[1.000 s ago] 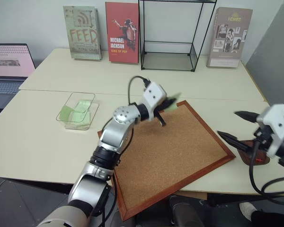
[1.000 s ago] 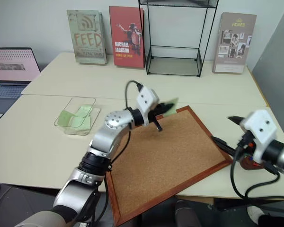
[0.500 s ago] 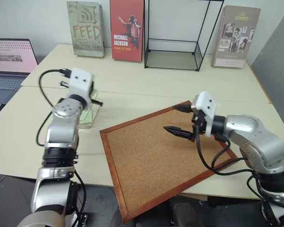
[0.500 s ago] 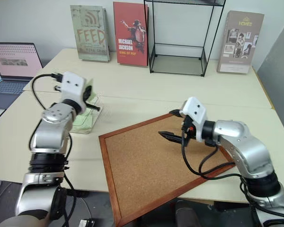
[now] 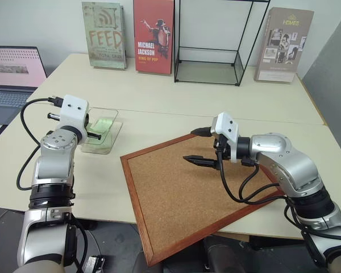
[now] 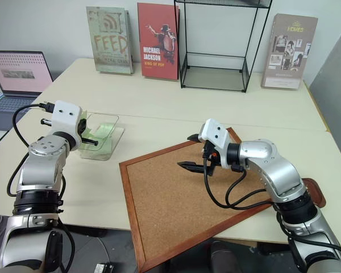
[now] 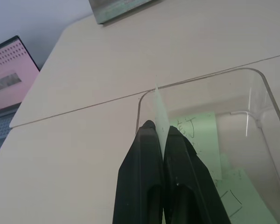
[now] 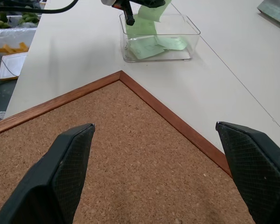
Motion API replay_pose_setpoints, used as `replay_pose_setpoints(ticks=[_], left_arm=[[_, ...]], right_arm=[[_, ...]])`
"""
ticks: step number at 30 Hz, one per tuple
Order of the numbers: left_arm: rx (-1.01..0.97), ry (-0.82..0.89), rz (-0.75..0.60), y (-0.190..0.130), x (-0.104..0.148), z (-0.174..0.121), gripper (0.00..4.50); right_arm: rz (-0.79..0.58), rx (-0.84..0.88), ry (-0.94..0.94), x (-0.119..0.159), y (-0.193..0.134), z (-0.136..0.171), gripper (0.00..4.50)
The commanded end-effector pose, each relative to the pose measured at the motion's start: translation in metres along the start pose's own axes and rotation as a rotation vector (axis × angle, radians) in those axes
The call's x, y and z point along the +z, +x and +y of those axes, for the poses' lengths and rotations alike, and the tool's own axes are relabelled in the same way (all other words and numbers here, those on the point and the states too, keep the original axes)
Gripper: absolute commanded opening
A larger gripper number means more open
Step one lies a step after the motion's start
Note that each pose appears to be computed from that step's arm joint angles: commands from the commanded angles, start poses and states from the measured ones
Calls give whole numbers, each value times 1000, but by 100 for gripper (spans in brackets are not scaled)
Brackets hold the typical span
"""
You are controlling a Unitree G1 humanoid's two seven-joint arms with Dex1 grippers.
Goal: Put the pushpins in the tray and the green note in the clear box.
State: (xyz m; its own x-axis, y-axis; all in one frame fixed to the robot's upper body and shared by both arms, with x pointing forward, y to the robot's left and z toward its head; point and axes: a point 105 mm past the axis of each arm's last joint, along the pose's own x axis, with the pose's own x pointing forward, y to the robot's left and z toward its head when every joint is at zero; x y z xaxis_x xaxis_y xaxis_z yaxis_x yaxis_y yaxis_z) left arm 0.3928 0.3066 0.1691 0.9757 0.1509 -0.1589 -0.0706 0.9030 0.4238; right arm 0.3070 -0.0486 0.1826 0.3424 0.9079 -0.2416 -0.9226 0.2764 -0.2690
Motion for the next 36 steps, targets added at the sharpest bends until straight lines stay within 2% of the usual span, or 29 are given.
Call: replay_pose_setpoints(ticks=[1,10,14,20,25,28,30,34,36], left_arm=[[0,-4,-55,-6,17,5,96],[-8,-16,-75,-9,25,3,271],[-3,-20,-132,-10,38,2,344],[-24,-63,-309,-16,74,-8,344],[-122,-104,-372,-19,91,-33,344],[-282,-127,-428,-27,103,-61,344],[-475,-160,-468,-41,109,-88,344],[-774,-175,-458,-61,105,-128,344],[-864,-178,-459,-68,105,-138,344]], right_arm=[[-40,13,-58,16,1,0,450],[-45,18,-58,17,1,-1,450],[-55,4,-58,18,1,-2,450],[-102,-47,-52,24,-6,-6,450],[-147,-134,-31,26,-29,-6,450],[-156,-209,-28,24,-49,-7,450],[-165,-285,-53,22,-63,-8,450],[-147,-347,-45,10,-78,1,450],[-128,-344,-36,5,-79,7,450]])
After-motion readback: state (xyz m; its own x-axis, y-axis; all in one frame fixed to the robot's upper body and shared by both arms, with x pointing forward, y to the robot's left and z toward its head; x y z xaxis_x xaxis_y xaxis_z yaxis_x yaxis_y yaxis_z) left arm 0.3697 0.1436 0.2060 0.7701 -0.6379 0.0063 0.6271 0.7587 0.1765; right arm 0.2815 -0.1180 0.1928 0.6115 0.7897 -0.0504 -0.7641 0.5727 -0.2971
